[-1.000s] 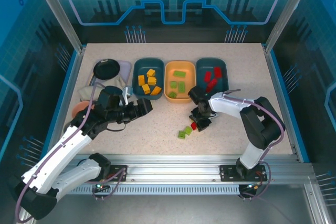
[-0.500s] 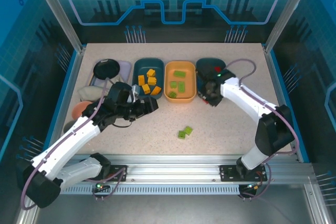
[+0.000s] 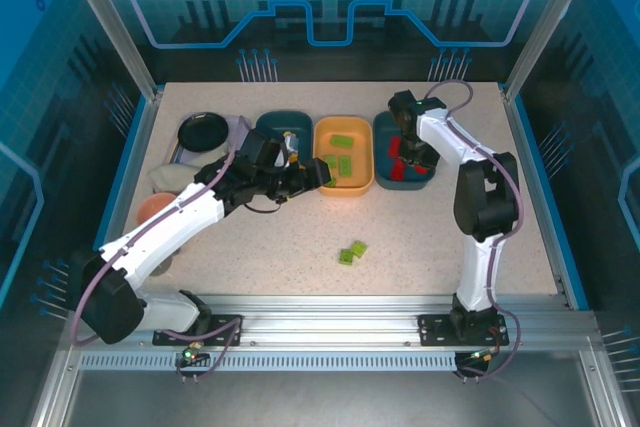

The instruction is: Sort the legos into containers by color

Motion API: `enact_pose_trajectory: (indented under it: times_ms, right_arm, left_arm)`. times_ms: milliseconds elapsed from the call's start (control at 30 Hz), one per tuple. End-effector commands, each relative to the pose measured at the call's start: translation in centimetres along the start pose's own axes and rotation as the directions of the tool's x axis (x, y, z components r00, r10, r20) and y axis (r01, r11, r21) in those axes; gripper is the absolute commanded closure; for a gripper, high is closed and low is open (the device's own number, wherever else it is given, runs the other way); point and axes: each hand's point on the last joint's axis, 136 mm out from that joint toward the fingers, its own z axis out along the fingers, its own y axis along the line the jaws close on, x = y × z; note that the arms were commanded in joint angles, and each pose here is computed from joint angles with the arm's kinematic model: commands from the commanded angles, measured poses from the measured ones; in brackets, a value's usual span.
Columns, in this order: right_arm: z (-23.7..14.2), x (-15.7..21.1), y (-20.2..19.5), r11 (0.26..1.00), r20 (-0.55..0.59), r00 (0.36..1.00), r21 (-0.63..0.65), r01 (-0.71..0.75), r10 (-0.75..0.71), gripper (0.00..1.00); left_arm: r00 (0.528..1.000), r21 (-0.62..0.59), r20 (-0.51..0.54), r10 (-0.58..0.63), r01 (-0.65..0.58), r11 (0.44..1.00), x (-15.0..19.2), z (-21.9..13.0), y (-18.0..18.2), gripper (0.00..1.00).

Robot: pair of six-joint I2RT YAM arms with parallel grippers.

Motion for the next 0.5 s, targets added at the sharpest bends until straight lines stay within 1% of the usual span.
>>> enact_pose_trajectory:
  times_ms: [0, 100, 200, 333, 467]
  right_arm:
    - [0.8, -0.5, -0.5, 0.999, -0.032, 0.999, 0.029, 0.037, -0.036, 0.73]
    - [1.9, -0.5, 0.2, 0.999, -0.063, 0.997, 0.013, 0.037, -0.036, 0.7]
    - [2.2, -0.4, 0.7, 0.999, -0.078, 0.996, 0.0, 0.039, -0.039, 0.62]
    - [2.1, -0.2, 1.3, 0.999, -0.095, 0.995, -0.034, 0.033, -0.036, 0.44]
    - [0.9, -0.1, 1.4, 0.997, -0.101, 0.995, -0.068, 0.022, -0.029, 0.36]
  left_arm:
    - [0.999, 0.042, -0.003, 0.049, -0.049, 0.998, -0.2, 0.1, -1.6, 0.14]
    - [0.999, 0.034, -0.016, 0.045, -0.045, 0.998, 0.1, 0.5, -1.4, 0.14]
    - [0.998, 0.007, -0.047, 0.032, -0.032, 0.999, 0.8, 1.0, -0.7, 0.14]
    - [0.988, -0.084, -0.155, 0.017, -0.03, 0.996, 3.2, 2.8, 0.9, 0.16]
    - [0.957, -0.172, -0.278, 0.077, -0.129, 0.977, 6.7, 5.0, 2.0, 0.19]
